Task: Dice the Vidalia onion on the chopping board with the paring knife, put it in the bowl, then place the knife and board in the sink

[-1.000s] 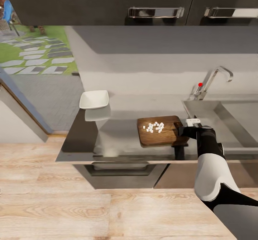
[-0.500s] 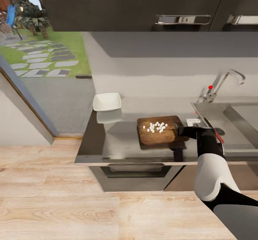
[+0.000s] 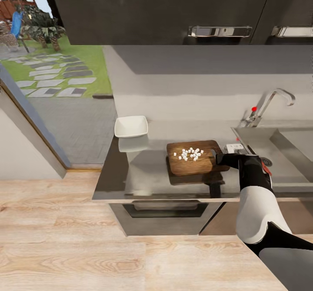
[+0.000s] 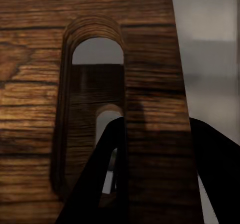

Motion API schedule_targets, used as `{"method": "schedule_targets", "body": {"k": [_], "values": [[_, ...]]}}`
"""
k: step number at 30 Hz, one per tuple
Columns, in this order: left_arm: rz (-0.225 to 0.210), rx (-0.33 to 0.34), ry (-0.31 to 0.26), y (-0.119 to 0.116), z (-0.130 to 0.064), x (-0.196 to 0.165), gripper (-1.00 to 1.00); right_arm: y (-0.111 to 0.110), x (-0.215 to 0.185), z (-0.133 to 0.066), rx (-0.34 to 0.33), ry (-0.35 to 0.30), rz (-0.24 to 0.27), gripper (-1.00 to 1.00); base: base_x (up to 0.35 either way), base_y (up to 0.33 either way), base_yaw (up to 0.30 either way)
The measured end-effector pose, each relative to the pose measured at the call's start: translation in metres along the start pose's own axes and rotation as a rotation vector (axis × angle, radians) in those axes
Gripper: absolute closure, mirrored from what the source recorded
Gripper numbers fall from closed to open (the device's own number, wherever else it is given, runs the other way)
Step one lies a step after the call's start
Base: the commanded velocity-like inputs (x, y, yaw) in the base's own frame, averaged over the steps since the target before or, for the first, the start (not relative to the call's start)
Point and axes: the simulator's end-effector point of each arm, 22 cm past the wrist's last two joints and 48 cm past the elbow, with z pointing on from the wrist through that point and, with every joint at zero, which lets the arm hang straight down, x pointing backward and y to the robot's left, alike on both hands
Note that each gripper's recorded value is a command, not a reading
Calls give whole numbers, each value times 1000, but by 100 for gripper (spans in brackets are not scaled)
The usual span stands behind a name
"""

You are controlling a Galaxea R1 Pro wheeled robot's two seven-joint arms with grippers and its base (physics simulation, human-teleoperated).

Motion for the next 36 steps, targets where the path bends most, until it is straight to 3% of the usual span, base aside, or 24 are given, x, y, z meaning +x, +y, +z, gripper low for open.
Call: {"method": "schedule_targets", "body": {"k": [10, 27, 36], "values": [[-3, -2, -15, 0, 2, -4, -100, -2, -9, -8, 3, -16, -1, 100, 0, 12, 0], [-8, -6, -41, 0, 7, -11, -100, -6, -24, -21, 13, -42, -5, 100, 0, 277, 0], [-10, -6, -55, 0, 9, -15, -100, -12, -30, -28, 41, -44, 7, 100, 0, 58, 0]]}}
